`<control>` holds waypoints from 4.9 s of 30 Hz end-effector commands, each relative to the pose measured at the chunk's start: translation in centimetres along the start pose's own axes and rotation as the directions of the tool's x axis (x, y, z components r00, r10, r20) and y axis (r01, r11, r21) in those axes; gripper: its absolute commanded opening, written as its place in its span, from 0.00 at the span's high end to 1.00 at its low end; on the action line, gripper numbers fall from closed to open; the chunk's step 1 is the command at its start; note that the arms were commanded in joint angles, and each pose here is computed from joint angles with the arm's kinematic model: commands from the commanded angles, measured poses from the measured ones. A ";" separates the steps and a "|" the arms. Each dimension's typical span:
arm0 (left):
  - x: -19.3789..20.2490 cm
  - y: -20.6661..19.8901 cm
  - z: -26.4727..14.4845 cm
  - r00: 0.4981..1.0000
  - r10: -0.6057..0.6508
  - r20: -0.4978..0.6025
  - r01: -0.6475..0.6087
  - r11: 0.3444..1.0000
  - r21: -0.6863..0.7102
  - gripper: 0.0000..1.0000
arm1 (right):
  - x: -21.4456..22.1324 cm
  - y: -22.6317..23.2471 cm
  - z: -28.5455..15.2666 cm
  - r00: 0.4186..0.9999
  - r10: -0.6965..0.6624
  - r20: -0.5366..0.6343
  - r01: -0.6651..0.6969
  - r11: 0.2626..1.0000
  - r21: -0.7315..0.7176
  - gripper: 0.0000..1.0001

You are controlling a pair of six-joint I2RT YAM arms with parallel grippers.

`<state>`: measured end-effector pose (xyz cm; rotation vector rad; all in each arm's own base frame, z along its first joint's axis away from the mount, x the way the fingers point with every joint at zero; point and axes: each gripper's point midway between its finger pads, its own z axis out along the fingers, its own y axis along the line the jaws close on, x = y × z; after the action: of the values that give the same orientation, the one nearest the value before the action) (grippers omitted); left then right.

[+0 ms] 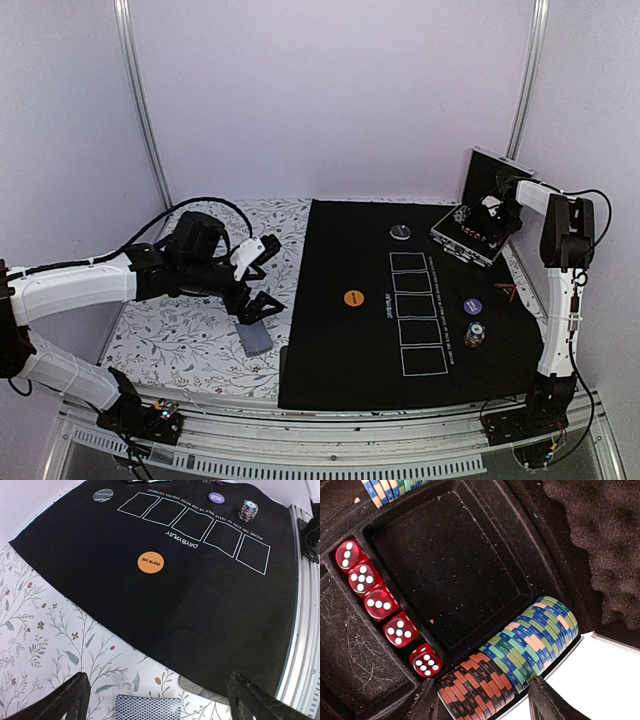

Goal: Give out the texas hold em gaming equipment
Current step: Pick up the pile of poker chips from the chip case.

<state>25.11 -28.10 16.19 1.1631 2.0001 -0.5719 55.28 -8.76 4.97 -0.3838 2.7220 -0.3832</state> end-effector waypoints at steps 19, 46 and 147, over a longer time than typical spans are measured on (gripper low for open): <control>-0.4 0.7 -0.3 1.000 -0.026 0.017 0.026 1.000 -0.012 0.02 | 1.8 3.3 -1.1 0.998 -0.018 -0.052 0.017 1.000 -0.011 0.43; -0.2 0.7 -0.1 1.000 -0.029 0.010 0.029 1.000 -0.004 0.02 | -1.0 2.1 0.4 0.999 0.003 0.043 0.000 0.998 -0.063 0.51; 1.0 0.6 0.6 0.998 -0.051 -0.023 0.052 0.998 0.028 0.02 | 0.5 7.2 3.9 0.962 -0.267 0.055 0.272 0.954 -0.123 0.37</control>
<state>25.31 -27.99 15.26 1.1530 2.0407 -0.6077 55.81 -6.50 3.68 -0.7358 2.6152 -0.5051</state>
